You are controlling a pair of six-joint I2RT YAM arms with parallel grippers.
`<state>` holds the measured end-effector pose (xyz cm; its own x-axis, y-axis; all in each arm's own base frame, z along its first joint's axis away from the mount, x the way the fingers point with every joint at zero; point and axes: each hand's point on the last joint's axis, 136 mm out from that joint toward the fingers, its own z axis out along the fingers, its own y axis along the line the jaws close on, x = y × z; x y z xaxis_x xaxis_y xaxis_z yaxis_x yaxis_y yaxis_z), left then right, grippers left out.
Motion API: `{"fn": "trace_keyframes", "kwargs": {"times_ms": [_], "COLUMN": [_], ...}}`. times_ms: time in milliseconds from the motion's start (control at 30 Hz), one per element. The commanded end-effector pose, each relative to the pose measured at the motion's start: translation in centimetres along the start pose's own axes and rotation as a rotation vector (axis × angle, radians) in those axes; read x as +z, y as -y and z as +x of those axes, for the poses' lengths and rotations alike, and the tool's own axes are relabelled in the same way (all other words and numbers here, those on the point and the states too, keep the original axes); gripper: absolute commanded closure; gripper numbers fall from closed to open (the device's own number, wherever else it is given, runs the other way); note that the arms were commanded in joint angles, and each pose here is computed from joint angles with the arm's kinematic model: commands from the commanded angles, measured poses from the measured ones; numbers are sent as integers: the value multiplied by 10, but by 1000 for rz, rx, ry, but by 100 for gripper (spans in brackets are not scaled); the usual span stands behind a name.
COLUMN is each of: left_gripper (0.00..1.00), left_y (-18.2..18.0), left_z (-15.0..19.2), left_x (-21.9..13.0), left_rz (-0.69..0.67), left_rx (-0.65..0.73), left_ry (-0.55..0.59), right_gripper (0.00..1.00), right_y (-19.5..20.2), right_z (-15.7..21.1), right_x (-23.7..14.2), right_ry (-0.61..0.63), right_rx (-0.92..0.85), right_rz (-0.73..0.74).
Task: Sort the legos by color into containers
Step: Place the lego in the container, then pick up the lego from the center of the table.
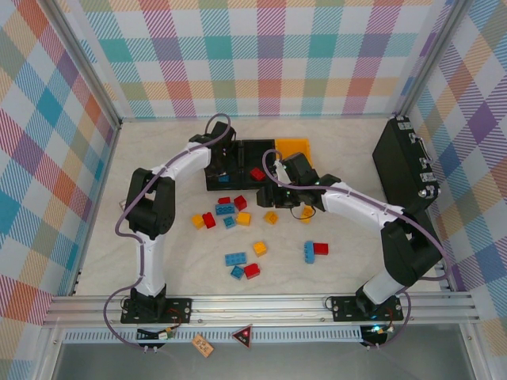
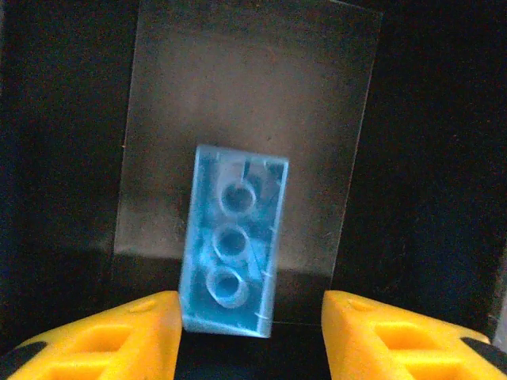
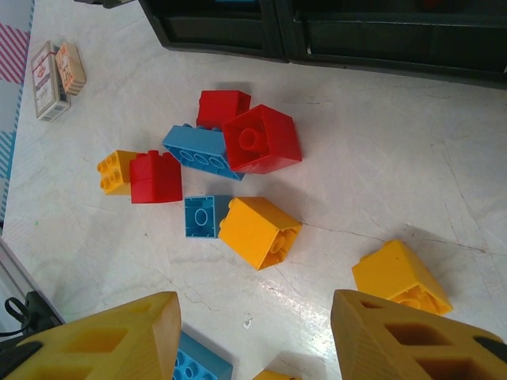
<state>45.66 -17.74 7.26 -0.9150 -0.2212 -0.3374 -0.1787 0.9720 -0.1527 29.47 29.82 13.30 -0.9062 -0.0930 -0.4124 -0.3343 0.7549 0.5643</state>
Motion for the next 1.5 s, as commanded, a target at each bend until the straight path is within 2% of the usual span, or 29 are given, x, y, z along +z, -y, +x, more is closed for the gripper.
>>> {"fn": "trace_keyframes", "kwargs": {"times_ms": [0,200,400,600,933,1233,1467], "left_gripper": [45,44,44,43,42,41,41], "left_y": [1,8,15,28,57,77,79], "left_z": [-10,-13,0,18,63,114,140], "left_x": [-15,-41,-60,-74,-95,-88,-82], "left_rz": [9,67,139,215,358,485,488], "left_rx": [0,9,30,83,149,156,200], "left_ry": [23,53,51,39,20,-56,-114], "right_gripper": [46,46,44,41,40,36,37], "right_y": [2,4,18,48,107,141,159], "right_z": [-3,-8,-5,0,13,34,47], "right_x": [-3,-12,-21,-38,-61,-45,-26], "right_ry": [12,36,35,55,61,-15,-66], "right_rx": [-1,-13,10,76,228,323,368], "right_rz": [14,49,132,273,482,593,640]}}
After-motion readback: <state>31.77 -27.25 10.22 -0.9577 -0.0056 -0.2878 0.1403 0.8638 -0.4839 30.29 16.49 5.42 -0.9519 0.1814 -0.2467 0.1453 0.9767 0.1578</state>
